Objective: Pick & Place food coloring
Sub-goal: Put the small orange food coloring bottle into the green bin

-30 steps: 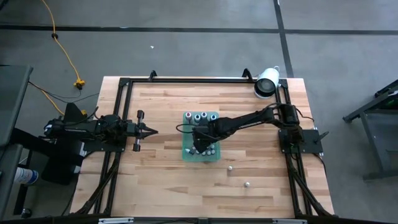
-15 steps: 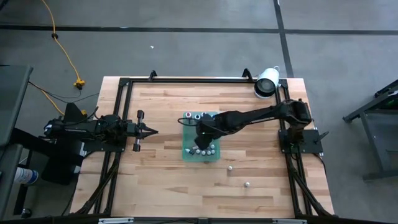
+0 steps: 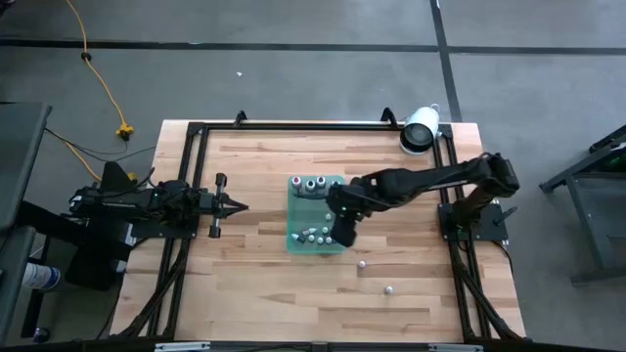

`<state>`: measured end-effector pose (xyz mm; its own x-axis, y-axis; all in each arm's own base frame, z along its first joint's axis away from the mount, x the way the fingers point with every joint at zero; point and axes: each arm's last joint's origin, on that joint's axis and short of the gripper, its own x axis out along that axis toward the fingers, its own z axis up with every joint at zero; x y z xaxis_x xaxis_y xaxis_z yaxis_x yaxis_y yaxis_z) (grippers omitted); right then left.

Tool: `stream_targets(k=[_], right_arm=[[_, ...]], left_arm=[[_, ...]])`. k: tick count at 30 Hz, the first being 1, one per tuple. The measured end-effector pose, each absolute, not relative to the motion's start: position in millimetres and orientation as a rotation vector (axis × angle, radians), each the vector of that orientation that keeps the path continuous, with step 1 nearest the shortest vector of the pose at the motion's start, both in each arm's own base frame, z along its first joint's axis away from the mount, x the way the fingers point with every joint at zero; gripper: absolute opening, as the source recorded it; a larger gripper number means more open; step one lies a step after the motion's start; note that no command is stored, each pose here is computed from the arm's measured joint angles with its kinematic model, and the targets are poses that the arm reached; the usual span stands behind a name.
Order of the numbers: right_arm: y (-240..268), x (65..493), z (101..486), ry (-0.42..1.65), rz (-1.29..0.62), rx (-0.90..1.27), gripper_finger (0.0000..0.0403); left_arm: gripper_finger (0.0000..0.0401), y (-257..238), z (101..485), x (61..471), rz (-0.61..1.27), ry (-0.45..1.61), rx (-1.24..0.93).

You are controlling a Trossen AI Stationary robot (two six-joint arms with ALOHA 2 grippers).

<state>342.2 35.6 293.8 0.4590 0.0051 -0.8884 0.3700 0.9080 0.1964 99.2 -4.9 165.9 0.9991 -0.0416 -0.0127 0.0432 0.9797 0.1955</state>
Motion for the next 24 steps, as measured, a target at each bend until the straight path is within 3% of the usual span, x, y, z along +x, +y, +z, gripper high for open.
stream_targets(k=[24], right_arm=[[98,238,339,1.294,-0.071,0.014,0.0156]], left_arm=[[0.0000,-5,166,99,-0.043,0.008,0.197]])
